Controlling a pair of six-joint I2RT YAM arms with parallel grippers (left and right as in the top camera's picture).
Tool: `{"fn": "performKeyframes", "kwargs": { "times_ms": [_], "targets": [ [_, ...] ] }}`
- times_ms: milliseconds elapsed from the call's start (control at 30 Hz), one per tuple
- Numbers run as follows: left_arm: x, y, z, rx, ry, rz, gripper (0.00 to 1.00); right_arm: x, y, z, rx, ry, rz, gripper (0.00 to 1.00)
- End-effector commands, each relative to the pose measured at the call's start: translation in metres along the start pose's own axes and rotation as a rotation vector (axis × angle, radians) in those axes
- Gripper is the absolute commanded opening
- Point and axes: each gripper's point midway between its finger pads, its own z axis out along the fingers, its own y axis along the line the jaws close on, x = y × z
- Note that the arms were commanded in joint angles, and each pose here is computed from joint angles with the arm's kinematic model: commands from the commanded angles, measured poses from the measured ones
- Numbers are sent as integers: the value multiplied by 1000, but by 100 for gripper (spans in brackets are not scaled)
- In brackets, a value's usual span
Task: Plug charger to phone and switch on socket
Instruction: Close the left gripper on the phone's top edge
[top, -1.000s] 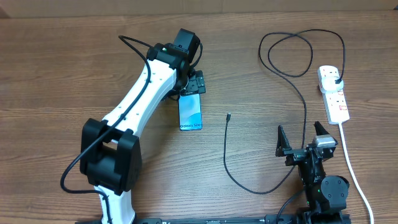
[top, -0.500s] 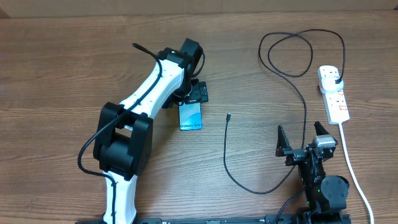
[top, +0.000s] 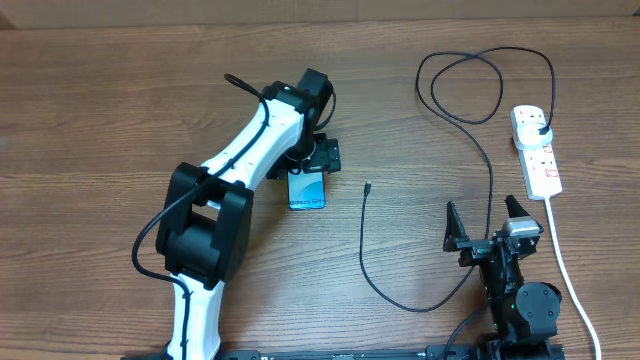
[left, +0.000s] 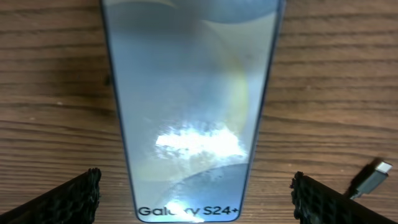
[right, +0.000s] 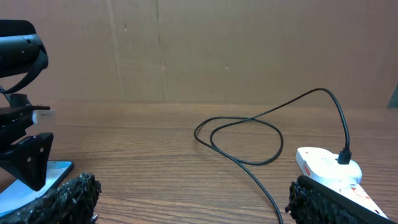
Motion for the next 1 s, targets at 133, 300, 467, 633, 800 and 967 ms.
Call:
{"fn": "performKeyframes", "kwargs": {
  "times_ms": [133,300,467,633,800,967],
  "targets": [
    [-1,5,12,-49,-7,-15,100,2,-3,0,13,-3,-1,100],
    [2,8,23,-52,-7,-17,99,2,-3,0,13,-3,-1,100],
    [1,10,36,-40,-21,-20,99,2,-3,0,13,-3,-1,100],
    [-10,8,38,-25,-64,-23,100,2,-3,0,13,-3,-1,100],
    [-15,9,37,-34,-88,-20,100,2,-3,0,13,-3,-1,100],
    [-18,19,36,-90,-110,-22,100,2,-3,0,13,-3,-1,100]
  ]
}}
